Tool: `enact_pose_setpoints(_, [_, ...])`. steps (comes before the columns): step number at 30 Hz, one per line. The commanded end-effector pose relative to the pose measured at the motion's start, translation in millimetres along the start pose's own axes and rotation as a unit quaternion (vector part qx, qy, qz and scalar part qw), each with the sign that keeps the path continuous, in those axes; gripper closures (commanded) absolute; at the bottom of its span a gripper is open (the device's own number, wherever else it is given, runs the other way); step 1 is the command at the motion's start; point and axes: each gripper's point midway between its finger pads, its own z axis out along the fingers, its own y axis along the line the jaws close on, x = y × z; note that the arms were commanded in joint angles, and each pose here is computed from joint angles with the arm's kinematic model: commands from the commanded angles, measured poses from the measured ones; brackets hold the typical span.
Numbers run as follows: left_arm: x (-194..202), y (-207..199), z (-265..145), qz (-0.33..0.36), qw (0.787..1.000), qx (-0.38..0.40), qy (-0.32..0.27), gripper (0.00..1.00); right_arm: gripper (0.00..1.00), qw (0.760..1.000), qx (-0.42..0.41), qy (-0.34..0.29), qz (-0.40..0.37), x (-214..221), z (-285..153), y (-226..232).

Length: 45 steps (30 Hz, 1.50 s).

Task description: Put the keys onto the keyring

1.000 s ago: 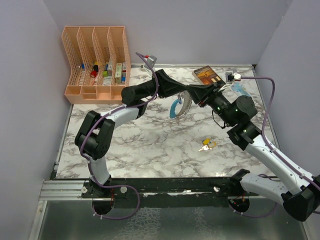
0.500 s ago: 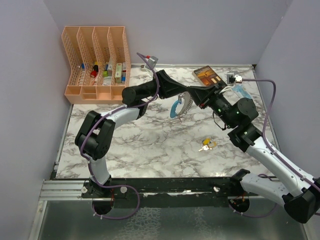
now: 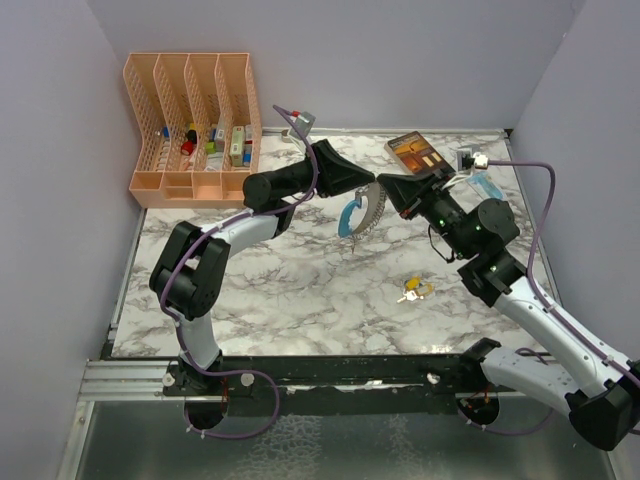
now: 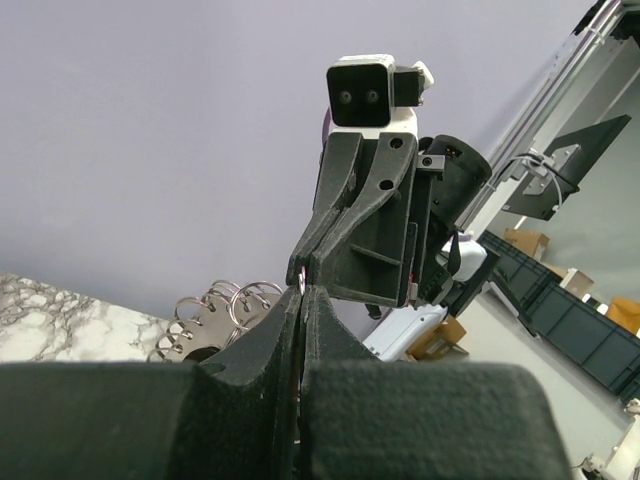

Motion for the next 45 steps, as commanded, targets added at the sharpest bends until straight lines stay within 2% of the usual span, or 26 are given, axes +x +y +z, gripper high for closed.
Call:
enact_pose_setpoints(1, [-17,-62,5,0.126,0.986,0.106,-0.020,1.00,0.96,1.000,0.001,-0.004,-0.002,-1,-1,-2])
enact_pose_setpoints(3, [-17,-62,6,0.125,0.986,0.107,-0.020,1.00,0.94,1.000,-0.003,-0.002,-0.001,-1,0,-1])
enact_pose_setpoints(6, [-15,-61,7,0.123,0.986,0.108,-0.019,1.00,0.86,1.000,-0.009,0.003,0.003,2,2,1])
enact_pose_setpoints(12, [-15,-61,8,0.122,0.986,0.109,-0.019,1.00,0.85,1.000,-0.017,0.006,0.010,5,4,3])
enact_pose_setpoints(15, [-15,-62,8,0.121,0.986,0.109,-0.019,1.00,0.85,1.000,-0.020,0.008,0.011,7,5,3])
enact_pose_setpoints(21, [-13,-62,9,0.123,0.986,0.111,-0.016,1.00,0.99,1.000,-0.029,0.000,0.010,5,4,5])
enact_pose_setpoints(26, [-10,-59,9,0.117,0.987,0.109,-0.014,1.00,0.99,0.999,-0.035,-0.004,0.002,3,3,7])
enact_pose_setpoints(27, [-9,-58,8,0.118,0.987,0.109,-0.011,0.96,0.99,0.999,-0.034,-0.003,-0.002,3,3,7])
enact_pose_setpoints(30, [-3,-56,7,0.124,0.986,0.108,0.003,0.88,0.99,0.999,-0.031,0.002,-0.020,0,2,8])
enact_pose_setpoints(33, [8,-54,3,0.127,0.986,0.106,0.027,0.84,0.99,0.998,-0.032,0.018,-0.048,-5,1,11])
enact_pose_setpoints(45, [34,-65,-8,0.157,0.971,0.126,0.127,0.79,0.99,0.986,-0.049,0.099,-0.127,-15,-9,28])
